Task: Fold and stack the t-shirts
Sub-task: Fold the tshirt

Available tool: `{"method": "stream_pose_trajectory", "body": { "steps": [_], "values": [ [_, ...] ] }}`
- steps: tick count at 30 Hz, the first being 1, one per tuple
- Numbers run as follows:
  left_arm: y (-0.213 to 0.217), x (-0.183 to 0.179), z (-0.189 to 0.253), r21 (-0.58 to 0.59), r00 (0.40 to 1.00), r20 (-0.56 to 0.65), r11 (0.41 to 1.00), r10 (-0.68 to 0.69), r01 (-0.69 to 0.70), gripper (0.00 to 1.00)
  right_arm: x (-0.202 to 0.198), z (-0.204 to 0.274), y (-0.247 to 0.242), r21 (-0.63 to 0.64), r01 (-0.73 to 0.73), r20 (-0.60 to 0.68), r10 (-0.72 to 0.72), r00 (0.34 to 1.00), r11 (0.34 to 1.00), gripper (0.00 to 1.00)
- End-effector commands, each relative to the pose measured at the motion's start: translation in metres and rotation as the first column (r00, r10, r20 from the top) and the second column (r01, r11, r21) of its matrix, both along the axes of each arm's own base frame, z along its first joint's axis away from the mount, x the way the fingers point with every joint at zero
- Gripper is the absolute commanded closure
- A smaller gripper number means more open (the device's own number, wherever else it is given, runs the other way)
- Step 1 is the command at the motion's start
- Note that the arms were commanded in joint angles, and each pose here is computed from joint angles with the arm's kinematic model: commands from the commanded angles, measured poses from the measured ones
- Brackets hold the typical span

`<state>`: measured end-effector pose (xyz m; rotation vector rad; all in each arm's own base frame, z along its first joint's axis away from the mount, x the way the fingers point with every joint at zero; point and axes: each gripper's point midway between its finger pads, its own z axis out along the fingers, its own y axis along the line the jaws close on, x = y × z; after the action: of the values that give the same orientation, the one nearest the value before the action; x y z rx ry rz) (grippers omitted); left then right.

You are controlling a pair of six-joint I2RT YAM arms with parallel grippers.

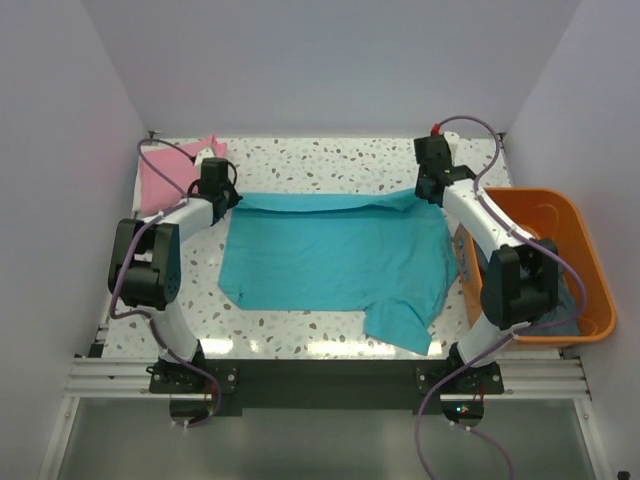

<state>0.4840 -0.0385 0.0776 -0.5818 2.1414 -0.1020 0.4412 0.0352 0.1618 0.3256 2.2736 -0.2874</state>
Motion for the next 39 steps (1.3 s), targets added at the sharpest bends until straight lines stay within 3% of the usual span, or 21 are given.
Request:
{"method": "stream_pose_trajectory", "body": {
  "steps": [1, 15, 16, 18, 19, 20, 21, 23, 24, 26, 27, 28, 30, 35, 39],
  "values": [
    [0.015, -0.018, 0.006, 0.039, 0.998, -0.02, 0.998, 0.052, -0.052, 1.0, -0.027, 0.012, -0.01, 0.0, 0.046, -0.014, -0.046, 0.999, 0.999, 1.0],
    [0.017, -0.045, -0.015, 0.031, 0.992, -0.106, 0.997, 0.072, -0.069, 0.98, -0.077, -0.028, -0.014, 0.021, 0.073, -0.139, -0.069, 0.988, 0.997, 1.0],
    [0.018, -0.049, -0.015, 0.031, 0.99, -0.116, 0.997, 0.08, -0.077, 0.88, -0.082, -0.033, -0.015, 0.026, 0.083, -0.151, -0.078, 0.985, 0.996, 0.96],
    [0.02, -0.056, -0.016, 0.038, 0.988, -0.129, 0.996, 0.085, -0.081, 0.85, -0.088, -0.034, -0.012, 0.044, 0.079, -0.156, -0.071, 0.985, 0.996, 0.92],
    [0.021, -0.058, -0.011, 0.034, 0.989, -0.12, 0.996, 0.091, -0.087, 0.78, -0.091, -0.033, -0.011, 0.056, 0.078, -0.148, -0.069, 0.987, 0.995, 0.88],
    [0.021, -0.06, -0.009, 0.035, 0.989, -0.119, 0.995, 0.092, -0.088, 0.71, -0.094, -0.034, -0.01, 0.063, 0.07, -0.148, -0.06, 0.987, 0.996, 0.83],
    [0.022, -0.064, -0.009, 0.037, 0.988, -0.124, 0.995, 0.093, -0.089, 0.66, -0.095, -0.032, -0.007, 0.072, 0.061, -0.142, -0.05, 0.989, 0.996, 0.71],
    [0.019, -0.068, -0.001, 0.029, 0.99, -0.118, 0.997, 0.076, -0.073, 0.44, -0.097, -0.026, -0.001, 0.103, 0.038, -0.12, -0.025, 0.992, 0.994, 0.61],
    [0.018, -0.067, 0.008, 0.024, 0.993, -0.098, 0.997, 0.071, -0.068, 0.26, -0.097, -0.023, 0.002, 0.115, 0.025, -0.108, -0.013, 0.994, 0.993, 0.51],
    [0.014, -0.068, 0.016, 0.009, 0.995, -0.082, 0.999, 0.048, -0.047, 0.1, -0.092, -0.012, 0.017, 0.173, -0.045, -0.067, 0.058, 0.996, 0.984, 0.41],
    [0.011, -0.069, 0.02, 0.0, 0.997, -0.072, 0.999, 0.04, -0.04, 0.03, -0.09, -0.008, 0.022, 0.196, -0.071, -0.053, 0.083, 0.995, 0.978, 0.27],
    [0.005, -0.068, 0.029, -0.018, 0.999, -0.047, 1.0, 0.016, -0.017, 0.0, -0.085, -0.002, 0.033, 0.232, -0.116, -0.025, 0.126, 0.992, 0.966, 0.23],
    [-0.003, -0.063, 0.044, -0.037, 1.0, 0.008, 0.999, -0.02, 0.02, 0.0, -0.073, 0.006, 0.044, 0.26, -0.173, 0.025, 0.173, 0.985, 0.95, 0.02],
    [-0.034, -0.046, 0.052, -0.07, 0.99, 0.047, 0.988, -0.131, 0.134, 0.0, -0.041, 0.013, 0.068, 0.28, -0.235, 0.036, 0.234, 0.971, 0.931, 0.01],
    [-0.051, -0.026, 0.024, -0.098, 0.983, -0.004, 0.978, -0.185, 0.184, 0.0, -0.001, -0.022, 0.073, 0.261, -0.188, -0.041, 0.206, 0.978, 0.947, 0.02]
  ]
}}
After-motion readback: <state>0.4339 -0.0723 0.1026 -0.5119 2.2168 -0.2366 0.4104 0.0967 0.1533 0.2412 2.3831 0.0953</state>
